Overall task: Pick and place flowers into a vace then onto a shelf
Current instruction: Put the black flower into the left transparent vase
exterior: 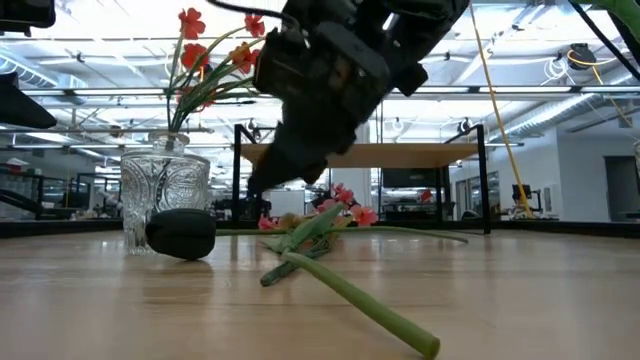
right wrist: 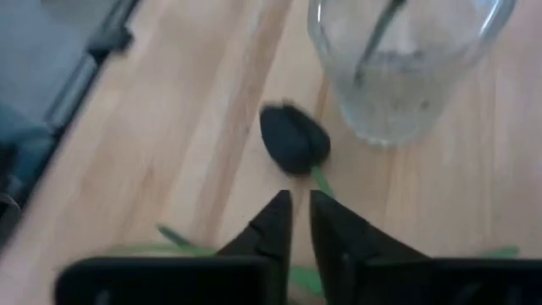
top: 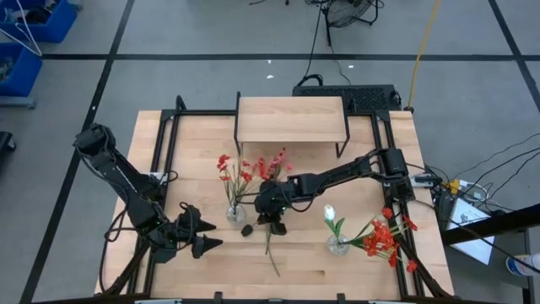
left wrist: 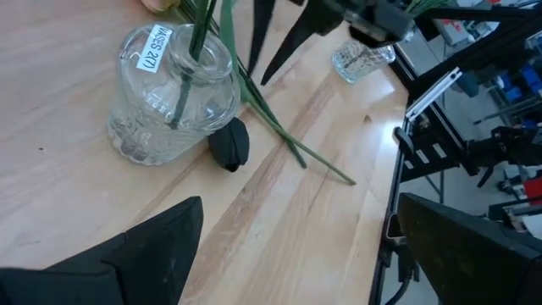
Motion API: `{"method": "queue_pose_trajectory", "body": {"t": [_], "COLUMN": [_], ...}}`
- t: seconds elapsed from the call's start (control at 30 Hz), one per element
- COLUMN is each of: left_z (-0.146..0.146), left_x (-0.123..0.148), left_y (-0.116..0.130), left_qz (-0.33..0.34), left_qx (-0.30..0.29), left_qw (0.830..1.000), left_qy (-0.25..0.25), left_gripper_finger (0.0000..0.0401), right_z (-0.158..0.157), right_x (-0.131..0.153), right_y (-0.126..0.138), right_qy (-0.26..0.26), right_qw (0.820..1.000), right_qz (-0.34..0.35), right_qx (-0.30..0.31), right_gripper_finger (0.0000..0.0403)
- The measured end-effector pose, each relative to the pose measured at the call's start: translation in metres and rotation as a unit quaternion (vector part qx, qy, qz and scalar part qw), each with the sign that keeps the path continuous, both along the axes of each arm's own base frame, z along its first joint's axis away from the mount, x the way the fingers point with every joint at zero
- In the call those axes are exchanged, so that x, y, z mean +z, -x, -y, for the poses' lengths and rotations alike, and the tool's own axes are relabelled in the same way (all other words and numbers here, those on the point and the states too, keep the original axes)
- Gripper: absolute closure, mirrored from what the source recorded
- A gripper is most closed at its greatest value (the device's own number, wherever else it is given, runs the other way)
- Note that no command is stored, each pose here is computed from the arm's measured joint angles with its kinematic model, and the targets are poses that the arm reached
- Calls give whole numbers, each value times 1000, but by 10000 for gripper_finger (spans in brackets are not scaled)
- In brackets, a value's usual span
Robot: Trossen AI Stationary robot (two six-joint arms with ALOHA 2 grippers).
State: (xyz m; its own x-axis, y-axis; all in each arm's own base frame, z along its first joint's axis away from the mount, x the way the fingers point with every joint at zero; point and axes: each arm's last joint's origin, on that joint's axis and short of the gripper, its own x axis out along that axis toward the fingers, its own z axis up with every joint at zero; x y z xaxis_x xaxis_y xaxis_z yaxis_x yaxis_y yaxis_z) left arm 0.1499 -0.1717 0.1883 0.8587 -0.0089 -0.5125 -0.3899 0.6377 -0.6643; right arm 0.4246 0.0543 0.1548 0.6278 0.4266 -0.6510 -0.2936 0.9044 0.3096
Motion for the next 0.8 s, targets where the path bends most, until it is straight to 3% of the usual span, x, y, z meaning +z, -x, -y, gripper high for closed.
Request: {"method": "queue_pose_trajectory", "body": {"t": [0.27, 0.4, 0.63, 0.8], "left_z": [0, -1, -1, -1], "left_x": [0, -1, -1, -1], "left_y": [0, 1, 1, 1], "left_qz": [-2, -6, -6, -6], "left_qx": [0, 0, 2, 5], "left_qw": [1000, 1000, 1000, 1000], "left_qy": [-3, -7, -5, 0], "left_gripper_finger": [2, 2, 2, 2], "right_z": [-1, -4, -9, -9], "right_x": [-6, -14, -48, -60], "right_y": [-5, -10, -12, -11], "right_qy": [31, 39, 35, 39], "right_qw": [999, 998, 999, 999], "right_qz": [28, 49, 12, -16], "right_qx": [-3, 11, 27, 15], "right_gripper_finger": [201, 163, 177, 238]}}
